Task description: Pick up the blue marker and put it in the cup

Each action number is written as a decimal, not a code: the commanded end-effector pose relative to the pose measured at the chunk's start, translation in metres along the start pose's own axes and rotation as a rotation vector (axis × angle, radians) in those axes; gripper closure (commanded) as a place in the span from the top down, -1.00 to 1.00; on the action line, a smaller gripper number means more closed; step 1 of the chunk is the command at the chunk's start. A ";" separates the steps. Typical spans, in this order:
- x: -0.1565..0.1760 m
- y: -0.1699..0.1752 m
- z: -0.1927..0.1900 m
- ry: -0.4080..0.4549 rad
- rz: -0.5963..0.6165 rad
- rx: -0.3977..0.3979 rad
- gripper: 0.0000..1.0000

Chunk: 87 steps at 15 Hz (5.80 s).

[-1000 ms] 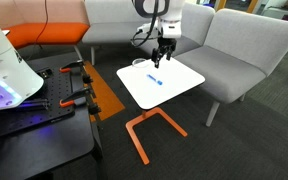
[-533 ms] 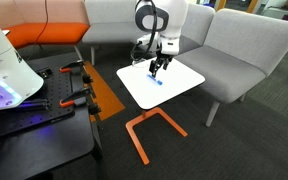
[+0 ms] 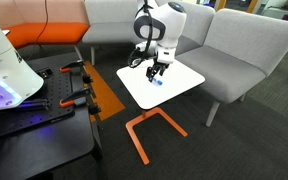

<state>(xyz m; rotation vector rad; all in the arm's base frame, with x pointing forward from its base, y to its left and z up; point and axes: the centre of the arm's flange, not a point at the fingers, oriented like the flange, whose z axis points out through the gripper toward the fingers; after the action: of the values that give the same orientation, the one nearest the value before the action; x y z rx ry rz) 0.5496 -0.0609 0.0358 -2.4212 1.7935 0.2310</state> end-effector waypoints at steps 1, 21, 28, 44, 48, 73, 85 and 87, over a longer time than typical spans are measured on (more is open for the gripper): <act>0.001 -0.003 0.007 -0.016 -0.010 0.016 0.16; -0.025 -0.034 -0.070 0.139 0.242 -0.132 -0.91; -0.047 -0.075 -0.154 0.225 0.453 -0.364 -0.91; -0.114 -0.106 -0.179 0.695 1.068 -0.715 -0.91; -0.107 -0.106 -0.161 0.755 1.127 -0.742 -0.91; -0.077 -0.105 -0.034 0.823 1.129 -0.828 -0.91; -0.086 -0.103 -0.025 0.812 1.131 -0.823 0.04; -0.089 -0.103 -0.033 0.816 1.136 -0.803 0.35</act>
<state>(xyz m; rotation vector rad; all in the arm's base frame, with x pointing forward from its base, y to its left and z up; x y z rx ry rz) 0.6218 0.0435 0.0721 -1.4830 3.9204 -0.0023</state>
